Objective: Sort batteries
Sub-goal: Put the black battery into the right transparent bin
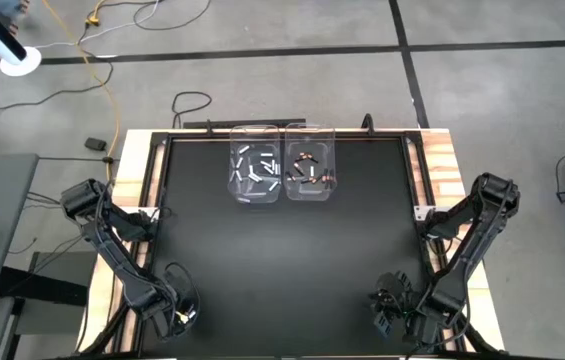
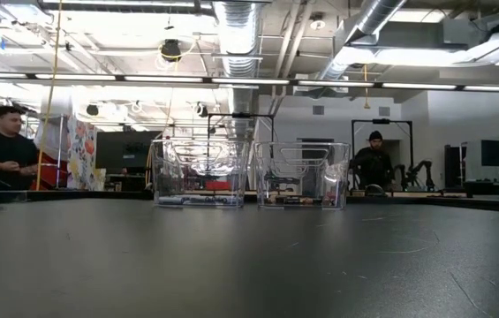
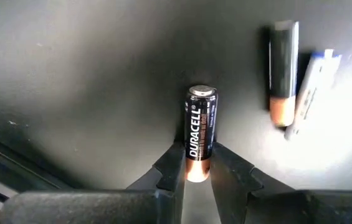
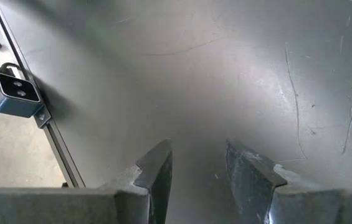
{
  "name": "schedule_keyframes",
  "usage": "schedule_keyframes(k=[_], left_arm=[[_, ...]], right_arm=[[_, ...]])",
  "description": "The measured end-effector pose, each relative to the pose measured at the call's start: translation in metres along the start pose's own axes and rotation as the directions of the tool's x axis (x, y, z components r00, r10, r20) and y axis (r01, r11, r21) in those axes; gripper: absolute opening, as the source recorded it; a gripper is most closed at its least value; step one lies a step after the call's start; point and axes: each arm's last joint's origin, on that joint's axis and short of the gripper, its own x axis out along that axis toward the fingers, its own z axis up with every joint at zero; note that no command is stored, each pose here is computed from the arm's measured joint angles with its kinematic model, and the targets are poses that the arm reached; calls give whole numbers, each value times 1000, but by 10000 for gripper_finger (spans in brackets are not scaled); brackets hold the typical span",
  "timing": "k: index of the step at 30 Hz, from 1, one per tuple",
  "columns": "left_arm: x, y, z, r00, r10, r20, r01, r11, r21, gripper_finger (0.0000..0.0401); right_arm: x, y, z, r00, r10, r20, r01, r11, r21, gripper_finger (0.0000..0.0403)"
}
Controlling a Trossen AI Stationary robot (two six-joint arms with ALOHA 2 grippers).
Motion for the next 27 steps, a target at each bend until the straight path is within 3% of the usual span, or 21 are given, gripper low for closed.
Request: schedule_keyframes(k=[5, 10, 14, 21, 27], left_arm=[[-14, 8, 3, 999, 1, 48, 3, 996, -86, 57], [-36, 15, 11, 989, -54, 135, 73, 987, -146, 57], [-55, 15, 28, 957, -148, 248, 178, 979, -102, 57], [-87, 19, 85, 887, -224, 403, 229, 973, 37, 57], [-117, 31, 157, 812, -309, 496, 262, 951, 163, 57]], right_arm=[[0, 0, -1, 1000, 5, -1, -5, 1000, -17, 164], [0, 0, 0, 1000, 4, -1, -4, 1000, -21, 164], [0, 0, 0, 1000, 4, -1, -4, 1000, -24, 164], [2, 1, 3, 1000, -4, 6, 4, 1000, -14, 164], [10, -1, 15, 998, -48, 31, 48, 999, -10, 164]])
